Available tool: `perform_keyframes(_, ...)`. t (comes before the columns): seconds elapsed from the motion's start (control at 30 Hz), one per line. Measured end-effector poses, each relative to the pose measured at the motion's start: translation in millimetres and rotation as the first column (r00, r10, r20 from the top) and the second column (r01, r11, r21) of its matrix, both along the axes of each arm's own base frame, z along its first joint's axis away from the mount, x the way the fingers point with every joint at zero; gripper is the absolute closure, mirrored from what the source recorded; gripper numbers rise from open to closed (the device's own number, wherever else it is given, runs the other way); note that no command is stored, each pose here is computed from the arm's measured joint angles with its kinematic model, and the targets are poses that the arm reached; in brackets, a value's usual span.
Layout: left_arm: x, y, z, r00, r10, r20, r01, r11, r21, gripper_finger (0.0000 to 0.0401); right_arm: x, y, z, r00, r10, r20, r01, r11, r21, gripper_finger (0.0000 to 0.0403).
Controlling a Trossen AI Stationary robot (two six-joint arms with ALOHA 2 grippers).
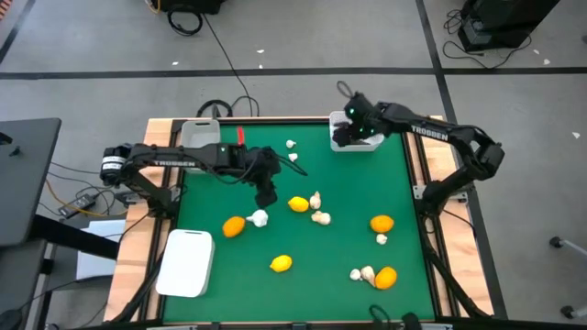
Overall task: Sort produce into baskets
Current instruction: Put the eggplant into the top white bin, then put the garlic into the gray bin
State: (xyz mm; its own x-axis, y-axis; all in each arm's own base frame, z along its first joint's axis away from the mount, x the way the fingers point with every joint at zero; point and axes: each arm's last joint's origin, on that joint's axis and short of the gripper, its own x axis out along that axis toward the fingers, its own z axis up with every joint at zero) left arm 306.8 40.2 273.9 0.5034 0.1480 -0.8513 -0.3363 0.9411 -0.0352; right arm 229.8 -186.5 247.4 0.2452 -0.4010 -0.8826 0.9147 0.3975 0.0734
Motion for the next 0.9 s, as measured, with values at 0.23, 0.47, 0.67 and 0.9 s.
perform_keyframes(0.23,-2.8,22.0,0.3,0.999,0.054,0.004,-0.054,0.998,0.017,0.0208,-22.6,-37.9,-16.6,0.999,-0.019,-0.038,0.020,1.000,0.011,0.0376)
perform_keyframes(0.47,-2.2,34.8,3.1,0.988,0.149,0.039,-0.152,0.981,0.122,0.0208,-28.0,-50.9,-31.2,0.998,-0.031,-0.049,0.034,0.997,0.065,0.0308)
perform_keyframes(0.67,1.4,35.7,5.6,0.985,0.152,0.085,-0.162,0.979,0.126,0.0208,-27.9,-52.9,-31.2,0.999,-0.007,-0.053,0.010,0.999,0.048,0.0250)
perform_keyframes(0.9,1.5,35.0,5.2,0.977,0.187,0.097,-0.195,0.978,0.071,0.0208,-14.2,-48.8,-26.8,0.999,0.045,-0.014,-0.045,0.999,-0.020,0.0227)
